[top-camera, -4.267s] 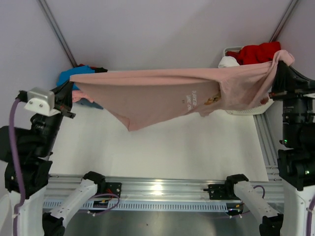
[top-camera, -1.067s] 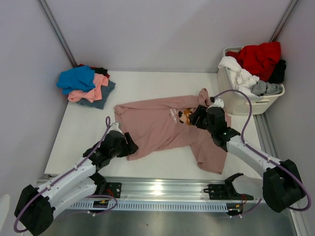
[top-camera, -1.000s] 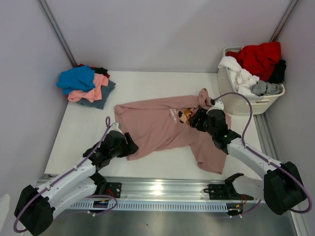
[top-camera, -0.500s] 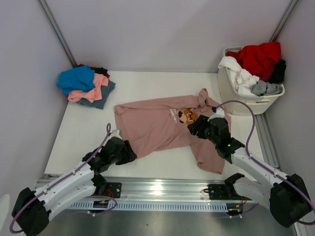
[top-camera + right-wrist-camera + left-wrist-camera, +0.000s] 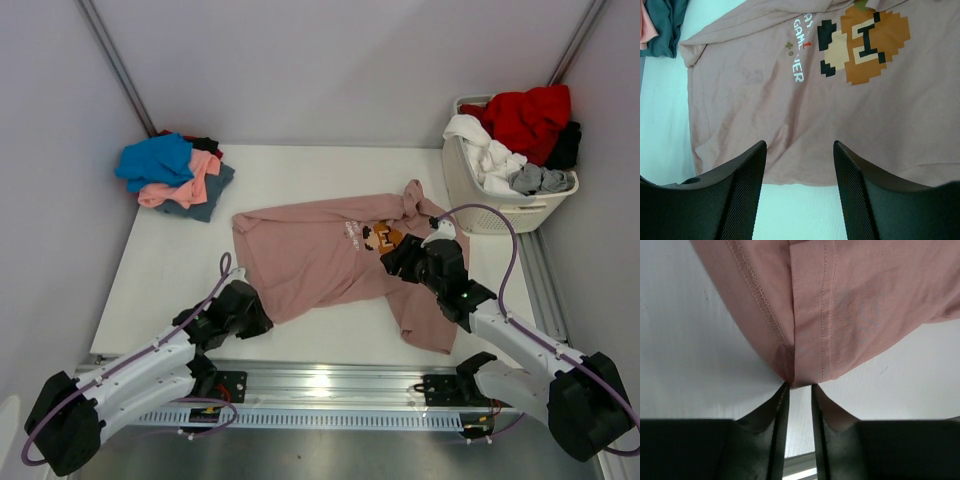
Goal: Fold and stack the t-shirts
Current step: Flatten out the tshirt
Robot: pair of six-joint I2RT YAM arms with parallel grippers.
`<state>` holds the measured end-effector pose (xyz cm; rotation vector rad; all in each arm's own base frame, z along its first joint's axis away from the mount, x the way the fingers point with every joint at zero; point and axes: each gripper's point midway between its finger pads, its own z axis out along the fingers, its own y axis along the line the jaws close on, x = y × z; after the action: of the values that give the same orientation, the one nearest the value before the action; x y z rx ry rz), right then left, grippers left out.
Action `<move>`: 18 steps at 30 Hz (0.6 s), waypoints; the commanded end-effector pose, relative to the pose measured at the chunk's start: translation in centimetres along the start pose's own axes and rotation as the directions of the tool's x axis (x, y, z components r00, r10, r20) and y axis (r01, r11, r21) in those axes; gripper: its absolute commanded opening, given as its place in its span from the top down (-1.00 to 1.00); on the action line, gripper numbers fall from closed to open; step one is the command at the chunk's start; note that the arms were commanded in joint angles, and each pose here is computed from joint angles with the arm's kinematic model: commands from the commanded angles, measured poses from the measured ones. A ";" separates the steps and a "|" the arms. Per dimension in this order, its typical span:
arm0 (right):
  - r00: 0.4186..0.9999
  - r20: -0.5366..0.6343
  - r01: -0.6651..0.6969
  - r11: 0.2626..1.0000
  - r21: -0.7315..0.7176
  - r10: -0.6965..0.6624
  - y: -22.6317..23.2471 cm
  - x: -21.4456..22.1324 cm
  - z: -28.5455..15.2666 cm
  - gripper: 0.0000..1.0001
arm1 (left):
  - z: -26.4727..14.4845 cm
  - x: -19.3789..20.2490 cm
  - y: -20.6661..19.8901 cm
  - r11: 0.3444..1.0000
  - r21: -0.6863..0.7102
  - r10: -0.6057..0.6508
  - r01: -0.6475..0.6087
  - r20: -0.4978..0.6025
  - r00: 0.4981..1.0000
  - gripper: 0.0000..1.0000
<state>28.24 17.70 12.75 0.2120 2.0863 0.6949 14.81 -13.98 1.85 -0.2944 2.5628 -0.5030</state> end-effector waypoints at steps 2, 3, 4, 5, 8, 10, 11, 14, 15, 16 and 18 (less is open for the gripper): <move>1.000 0.023 0.008 1.000 -0.017 -0.008 0.8 -0.9 0.1 -0.18 | -0.7 -0.8 -1.1 1.000 0.030 0.001 -0.001 0.022 1.000 0.56; 1.000 0.021 0.005 1.000 -0.015 -0.005 0.8 -0.8 0.2 -0.18 | -0.8 -0.9 -1.2 0.999 0.033 0.002 -0.002 0.025 1.000 0.61; 1.000 0.021 0.006 1.000 -0.020 -0.005 0.9 -0.8 0.2 -0.18 | -1.1 -1.0 -1.2 0.999 0.035 0.003 -0.004 0.026 1.000 0.65; 1.000 0.019 0.005 1.000 -0.020 -0.005 0.9 -0.7 0.2 -0.18 | -1.3 -1.0 -1.2 0.999 0.032 0.003 -0.004 0.024 1.000 0.72; 1.000 0.017 0.006 1.000 -0.018 -0.006 0.9 -0.6 0.3 -0.18 | -2.1 -1.1 -1.2 0.999 0.036 -0.003 0.002 0.027 1.000 0.91; 1.000 0.023 0.007 1.000 -0.020 -0.006 1.0 -0.7 0.3 -0.18 | -2.8 -1.3 -1.4 0.999 0.047 -0.013 0.012 0.039 0.999 0.95; 1.000 0.022 0.007 1.000 -0.021 -0.006 1.0 -0.7 0.3 -0.17 | -2.9 -1.5 -1.2 0.999 0.043 -0.016 0.013 0.047 0.999 0.97; 1.000 0.016 0.007 1.000 -0.024 -0.007 1.0 -0.4 0.4 -0.18 | -3.3 -1.7 -1.1 0.999 0.043 -0.024 0.021 0.067 0.997 0.99; 1.000 0.014 0.004 1.000 -0.026 -0.004 1.1 -0.3 0.5 -0.17 | -3.4 -1.8 -1.0 0.999 0.039 -0.025 0.023 0.069 0.997 0.99; 1.000 0.011 0.006 1.000 -0.023 -0.006 1.0 -0.2 0.5 -0.17 | -3.3 -1.7 -0.9 0.999 0.038 -0.027 0.024 0.068 0.997 0.99; 1.000 0.010 0.006 1.000 -0.026 -0.006 1.1 -0.1 0.5 -0.17 | -3.5 -1.7 -1.1 0.999 0.042 -0.023 0.021 0.060 0.998 0.99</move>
<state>28.03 18.29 12.15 0.1945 2.1067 0.6979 14.27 -13.21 4.49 -0.3005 2.5060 -0.5343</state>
